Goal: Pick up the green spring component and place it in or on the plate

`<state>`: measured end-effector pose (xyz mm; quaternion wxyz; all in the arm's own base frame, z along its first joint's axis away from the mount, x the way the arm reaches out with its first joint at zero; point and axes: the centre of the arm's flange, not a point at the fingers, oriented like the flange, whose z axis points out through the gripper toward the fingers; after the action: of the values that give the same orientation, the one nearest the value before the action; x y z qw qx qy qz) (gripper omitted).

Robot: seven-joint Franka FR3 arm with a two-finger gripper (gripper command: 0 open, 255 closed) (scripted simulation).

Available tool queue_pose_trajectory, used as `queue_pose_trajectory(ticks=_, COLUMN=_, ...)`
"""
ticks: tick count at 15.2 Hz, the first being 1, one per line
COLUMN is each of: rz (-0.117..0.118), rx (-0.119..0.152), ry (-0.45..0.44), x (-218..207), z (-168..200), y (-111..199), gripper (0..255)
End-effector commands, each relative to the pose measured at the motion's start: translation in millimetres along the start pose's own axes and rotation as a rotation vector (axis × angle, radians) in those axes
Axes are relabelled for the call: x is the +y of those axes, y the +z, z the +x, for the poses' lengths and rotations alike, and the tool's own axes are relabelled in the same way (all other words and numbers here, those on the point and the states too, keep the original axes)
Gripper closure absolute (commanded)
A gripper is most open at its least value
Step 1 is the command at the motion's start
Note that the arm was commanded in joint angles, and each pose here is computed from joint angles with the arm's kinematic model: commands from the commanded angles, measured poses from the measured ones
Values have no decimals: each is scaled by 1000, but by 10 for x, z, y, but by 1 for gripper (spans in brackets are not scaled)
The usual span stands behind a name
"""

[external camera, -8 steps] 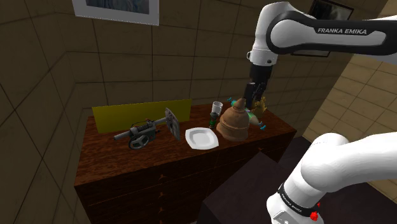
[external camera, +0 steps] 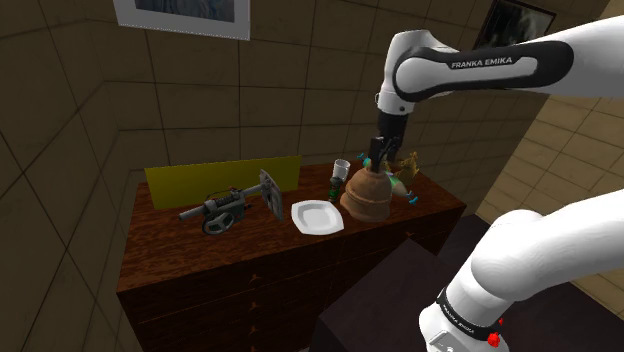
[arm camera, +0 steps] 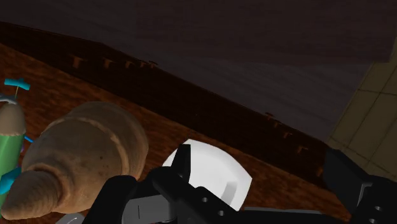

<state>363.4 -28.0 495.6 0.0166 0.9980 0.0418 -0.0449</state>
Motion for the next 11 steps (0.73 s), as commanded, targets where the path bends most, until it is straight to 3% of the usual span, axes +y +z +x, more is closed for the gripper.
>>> queue_pose_trajectory(ticks=1, rz=1, rx=6, ry=8, x=121, z=178, y=152, gripper=0)
queue_pose_trajectory(ticks=11, rz=8, rx=32, ry=47, x=762, z=1058, y=856, gripper=0)
